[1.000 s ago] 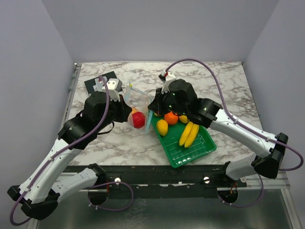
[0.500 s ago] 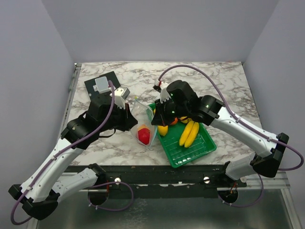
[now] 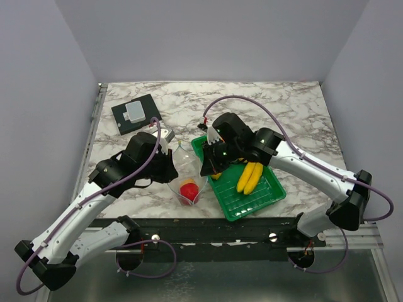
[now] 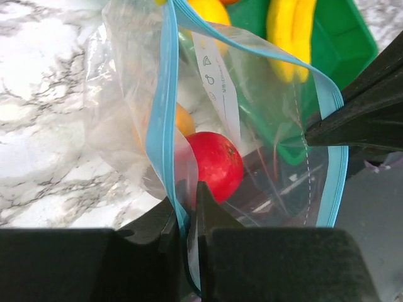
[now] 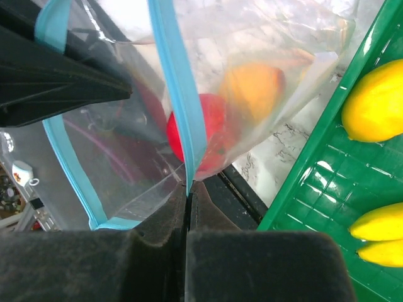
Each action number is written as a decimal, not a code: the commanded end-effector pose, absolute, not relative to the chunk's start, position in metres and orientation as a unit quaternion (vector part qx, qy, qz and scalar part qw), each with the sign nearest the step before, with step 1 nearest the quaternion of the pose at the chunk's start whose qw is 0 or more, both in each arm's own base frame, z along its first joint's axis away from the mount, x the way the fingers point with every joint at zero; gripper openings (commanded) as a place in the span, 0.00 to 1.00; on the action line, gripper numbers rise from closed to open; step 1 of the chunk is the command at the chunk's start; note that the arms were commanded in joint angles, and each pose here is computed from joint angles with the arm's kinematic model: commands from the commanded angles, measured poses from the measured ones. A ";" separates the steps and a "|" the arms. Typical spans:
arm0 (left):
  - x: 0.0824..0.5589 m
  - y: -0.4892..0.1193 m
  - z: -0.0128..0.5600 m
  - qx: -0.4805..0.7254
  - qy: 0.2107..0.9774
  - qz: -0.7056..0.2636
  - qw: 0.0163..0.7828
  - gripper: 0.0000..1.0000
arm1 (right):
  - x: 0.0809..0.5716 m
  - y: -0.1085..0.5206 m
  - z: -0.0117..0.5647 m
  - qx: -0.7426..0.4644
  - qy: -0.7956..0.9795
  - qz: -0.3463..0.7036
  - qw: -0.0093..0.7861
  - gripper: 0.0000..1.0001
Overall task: Place the food in the zip-top bag and seal the zipper
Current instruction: Adjust the zipper food storage bag at the center of the board.
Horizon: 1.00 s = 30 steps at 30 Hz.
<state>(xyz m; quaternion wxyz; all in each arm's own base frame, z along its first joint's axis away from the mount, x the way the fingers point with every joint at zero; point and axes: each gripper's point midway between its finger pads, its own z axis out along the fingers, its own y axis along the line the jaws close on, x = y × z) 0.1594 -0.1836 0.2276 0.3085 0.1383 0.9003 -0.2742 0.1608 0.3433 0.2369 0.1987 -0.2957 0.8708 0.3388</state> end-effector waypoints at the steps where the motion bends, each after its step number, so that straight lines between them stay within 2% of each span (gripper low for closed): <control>1: 0.166 -0.163 0.216 0.125 0.914 -0.214 0.321 0.16 | 0.169 0.354 0.231 -0.289 0.876 0.334 0.192 0.01; 6: 0.171 -0.155 0.223 0.114 0.913 -0.199 0.338 0.20 | 0.177 0.355 0.226 -0.276 0.884 0.320 0.201 0.01; 14: 0.171 -0.146 0.229 0.106 0.914 -0.182 0.347 0.20 | 0.189 0.351 0.226 -0.253 0.892 0.300 0.225 0.01; 23: 0.168 -0.149 0.251 0.097 0.902 -0.209 0.366 0.31 | 0.189 0.355 0.226 -0.249 0.889 0.309 0.228 0.01; 27: 0.166 -0.150 0.245 0.098 0.905 -0.211 0.356 0.30 | 0.190 0.355 0.228 -0.247 0.888 0.310 0.232 0.01; 30: 0.164 -0.152 0.240 0.101 0.907 -0.214 0.348 0.24 | 0.190 0.355 0.230 -0.244 0.888 0.313 0.234 0.01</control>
